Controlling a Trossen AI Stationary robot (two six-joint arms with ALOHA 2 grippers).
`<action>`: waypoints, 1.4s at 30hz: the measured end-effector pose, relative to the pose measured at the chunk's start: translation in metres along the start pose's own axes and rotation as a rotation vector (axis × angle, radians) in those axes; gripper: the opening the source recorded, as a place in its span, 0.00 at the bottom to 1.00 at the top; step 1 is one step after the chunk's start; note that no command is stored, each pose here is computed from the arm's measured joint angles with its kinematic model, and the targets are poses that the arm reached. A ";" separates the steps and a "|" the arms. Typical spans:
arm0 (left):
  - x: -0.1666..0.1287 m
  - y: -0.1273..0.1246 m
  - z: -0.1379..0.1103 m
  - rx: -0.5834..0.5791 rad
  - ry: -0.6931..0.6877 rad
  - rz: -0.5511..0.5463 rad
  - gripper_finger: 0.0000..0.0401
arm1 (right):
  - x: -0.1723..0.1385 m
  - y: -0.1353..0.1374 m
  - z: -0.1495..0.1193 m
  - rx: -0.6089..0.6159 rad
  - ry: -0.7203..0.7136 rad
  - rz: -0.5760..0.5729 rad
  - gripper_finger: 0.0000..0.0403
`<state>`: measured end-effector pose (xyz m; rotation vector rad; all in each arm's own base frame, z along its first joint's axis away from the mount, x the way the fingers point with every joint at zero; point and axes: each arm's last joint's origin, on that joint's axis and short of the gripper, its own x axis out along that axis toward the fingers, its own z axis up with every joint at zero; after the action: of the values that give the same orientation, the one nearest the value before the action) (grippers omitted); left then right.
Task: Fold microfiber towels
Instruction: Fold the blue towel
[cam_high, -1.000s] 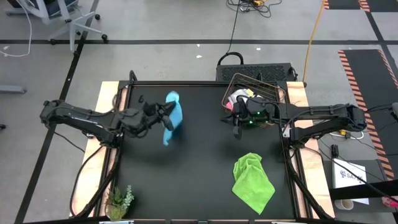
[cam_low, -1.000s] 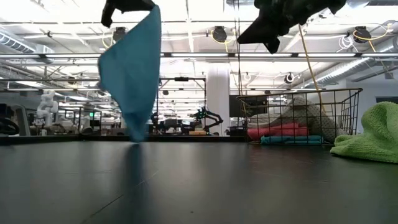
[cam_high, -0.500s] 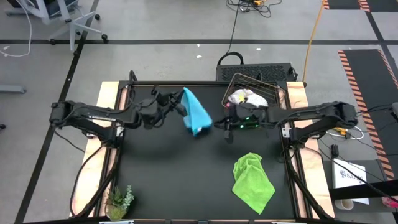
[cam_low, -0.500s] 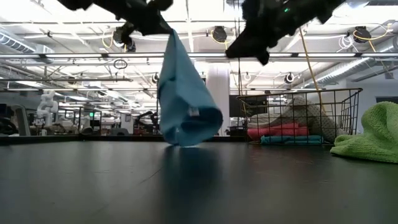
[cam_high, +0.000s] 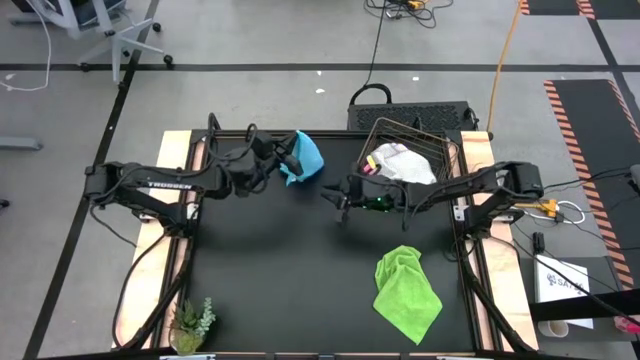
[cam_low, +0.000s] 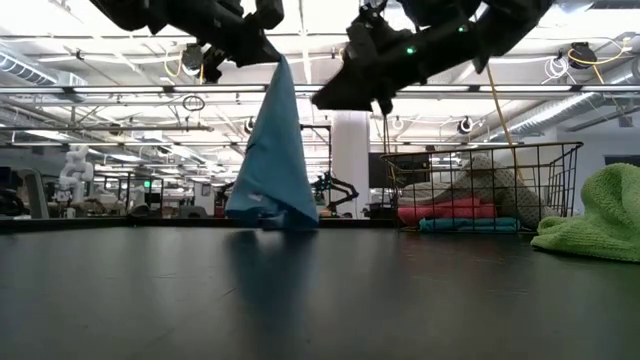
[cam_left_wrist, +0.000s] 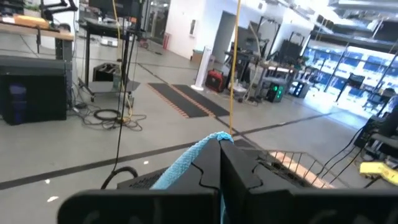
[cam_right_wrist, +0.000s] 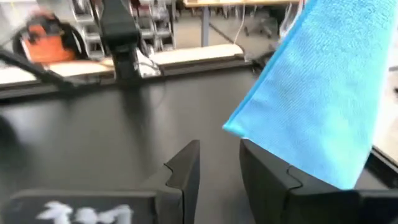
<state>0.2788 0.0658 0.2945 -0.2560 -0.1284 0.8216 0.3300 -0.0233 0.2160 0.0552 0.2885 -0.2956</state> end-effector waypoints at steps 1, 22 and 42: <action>0.000 0.000 0.001 -0.003 -0.005 -0.002 0.00 | 0.001 0.000 0.001 0.006 -0.020 0.002 0.26; -0.005 -0.011 0.003 -0.118 -0.001 -0.177 0.00 | 0.038 0.013 -0.032 0.128 -0.092 0.253 0.26; -0.081 -0.062 -0.020 -0.084 0.234 -0.323 0.00 | 0.037 0.015 -0.032 0.207 -0.060 0.335 0.26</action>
<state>0.2720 -0.0380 0.2909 -0.3973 0.0157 0.4615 0.3595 -0.0165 0.1752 0.2950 0.1840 0.0066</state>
